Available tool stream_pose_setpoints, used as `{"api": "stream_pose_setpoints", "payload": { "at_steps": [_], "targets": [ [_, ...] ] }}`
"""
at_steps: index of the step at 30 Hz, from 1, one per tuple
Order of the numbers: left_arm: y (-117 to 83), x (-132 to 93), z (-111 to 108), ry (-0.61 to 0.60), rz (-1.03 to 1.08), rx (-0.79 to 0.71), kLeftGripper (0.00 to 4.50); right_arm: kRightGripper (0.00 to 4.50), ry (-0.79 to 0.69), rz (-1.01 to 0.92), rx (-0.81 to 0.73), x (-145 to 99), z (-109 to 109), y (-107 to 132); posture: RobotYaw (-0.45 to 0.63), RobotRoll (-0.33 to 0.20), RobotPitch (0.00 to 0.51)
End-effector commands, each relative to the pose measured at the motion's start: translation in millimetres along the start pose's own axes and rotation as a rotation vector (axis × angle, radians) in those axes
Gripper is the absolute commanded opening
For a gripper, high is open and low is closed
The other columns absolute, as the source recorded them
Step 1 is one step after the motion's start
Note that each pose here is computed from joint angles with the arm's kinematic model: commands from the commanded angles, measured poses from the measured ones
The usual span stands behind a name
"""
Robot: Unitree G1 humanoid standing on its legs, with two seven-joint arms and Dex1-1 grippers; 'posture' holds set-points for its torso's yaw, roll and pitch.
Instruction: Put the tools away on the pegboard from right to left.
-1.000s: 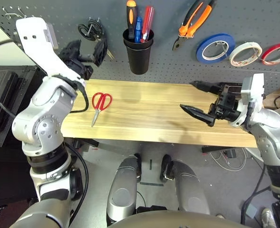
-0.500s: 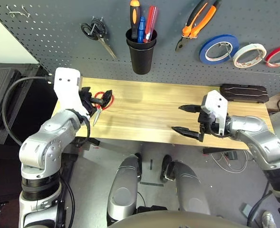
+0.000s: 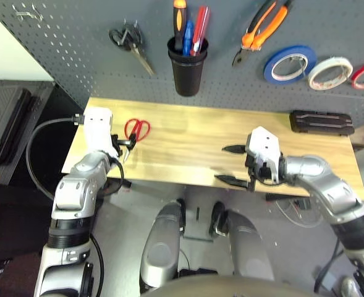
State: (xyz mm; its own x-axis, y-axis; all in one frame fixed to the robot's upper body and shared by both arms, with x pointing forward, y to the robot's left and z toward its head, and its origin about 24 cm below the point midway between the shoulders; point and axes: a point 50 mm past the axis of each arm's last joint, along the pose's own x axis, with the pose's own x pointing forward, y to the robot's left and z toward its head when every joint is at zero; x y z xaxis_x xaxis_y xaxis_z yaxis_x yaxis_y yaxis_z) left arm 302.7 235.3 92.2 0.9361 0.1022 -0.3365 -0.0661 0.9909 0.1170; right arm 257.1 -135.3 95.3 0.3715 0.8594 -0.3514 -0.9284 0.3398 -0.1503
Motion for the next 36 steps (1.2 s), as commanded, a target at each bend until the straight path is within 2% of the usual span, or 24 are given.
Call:
{"api": "stream_pose_setpoints", "payload": {
  "at_steps": [1,9,21,27,36],
  "targets": [
    [1,12,-10,0.023,0.044,0.012,4.47,4.5,0.045,0.0,0.03,5,-11,5,0.17,0.0,0.335],
    [-2,33,-18,0.027,0.07,0.006,4.47,4.5,0.064,-0.022,0.049,16,-18,13,0.13,0.0,0.355],
    [4,62,-21,0.022,0.218,-0.045,4.47,4.5,0.045,-0.048,0.047,20,-10,20,0.08,0.0,0.359],
    [7,69,-23,0.04,0.291,-0.062,4.47,4.5,0.047,-0.068,0.031,17,-8,17,0.06,0.0,0.352],
    [10,70,-38,0.121,0.34,-0.019,4.47,4.5,0.047,-0.083,0.016,14,-4,14,0.05,0.0,0.348]
  ]
}}
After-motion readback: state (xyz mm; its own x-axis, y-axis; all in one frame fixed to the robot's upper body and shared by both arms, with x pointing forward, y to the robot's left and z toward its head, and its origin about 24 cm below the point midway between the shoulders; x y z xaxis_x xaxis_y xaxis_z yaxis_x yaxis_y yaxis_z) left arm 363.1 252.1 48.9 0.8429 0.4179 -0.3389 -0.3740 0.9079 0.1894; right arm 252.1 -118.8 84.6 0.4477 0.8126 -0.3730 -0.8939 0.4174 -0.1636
